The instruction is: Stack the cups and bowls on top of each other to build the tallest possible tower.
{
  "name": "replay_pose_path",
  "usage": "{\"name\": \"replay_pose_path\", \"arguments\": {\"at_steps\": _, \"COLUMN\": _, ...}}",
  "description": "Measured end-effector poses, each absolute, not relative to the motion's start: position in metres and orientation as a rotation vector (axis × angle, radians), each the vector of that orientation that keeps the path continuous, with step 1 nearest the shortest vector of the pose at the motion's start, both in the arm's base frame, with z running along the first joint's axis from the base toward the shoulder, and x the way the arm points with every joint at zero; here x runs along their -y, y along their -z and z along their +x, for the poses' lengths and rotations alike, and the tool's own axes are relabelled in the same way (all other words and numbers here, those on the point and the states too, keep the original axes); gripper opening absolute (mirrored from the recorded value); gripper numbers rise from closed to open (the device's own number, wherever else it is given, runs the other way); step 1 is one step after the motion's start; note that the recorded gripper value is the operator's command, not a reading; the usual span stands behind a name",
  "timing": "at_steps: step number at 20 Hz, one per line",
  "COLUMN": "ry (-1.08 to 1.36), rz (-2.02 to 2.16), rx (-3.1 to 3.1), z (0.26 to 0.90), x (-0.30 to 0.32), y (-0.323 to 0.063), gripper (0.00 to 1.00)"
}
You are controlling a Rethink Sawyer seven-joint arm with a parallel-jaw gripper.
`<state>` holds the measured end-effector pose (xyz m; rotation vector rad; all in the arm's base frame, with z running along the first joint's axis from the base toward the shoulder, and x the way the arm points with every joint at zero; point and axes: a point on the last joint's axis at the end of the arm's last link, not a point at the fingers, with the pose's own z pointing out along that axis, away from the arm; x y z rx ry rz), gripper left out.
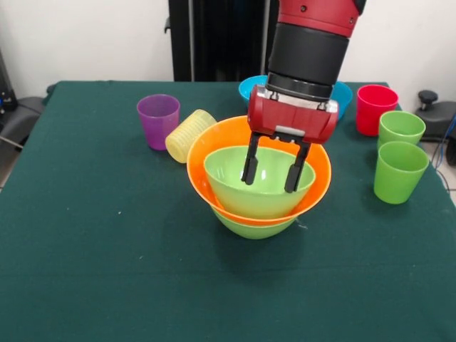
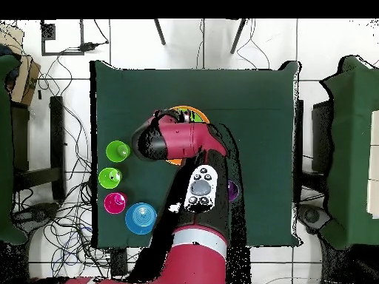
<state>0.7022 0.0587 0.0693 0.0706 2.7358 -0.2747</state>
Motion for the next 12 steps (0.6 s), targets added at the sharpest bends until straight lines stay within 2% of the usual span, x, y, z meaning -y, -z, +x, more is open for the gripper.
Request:
{"name": "replay_pose_path", "arguments": {"at_steps": 5, "ry": 0.271, "rz": 0.079, "rx": -2.754, "z": 0.6970, "x": -0.0593, "y": -0.0605, "gripper": 1.00}}
{"name": "replay_pose_path", "arguments": {"at_steps": 6, "ry": 0.269, "rz": 0.085, "rx": -2.757, "z": 0.6960, "x": -0.0594, "y": -0.0594, "gripper": 0.00}}
{"name": "replay_pose_path", "arguments": {"at_steps": 12, "ry": 0.266, "rz": 0.091, "rx": -2.759, "z": 0.6954, "x": -0.0604, "y": -0.0591, "gripper": 0.00}}
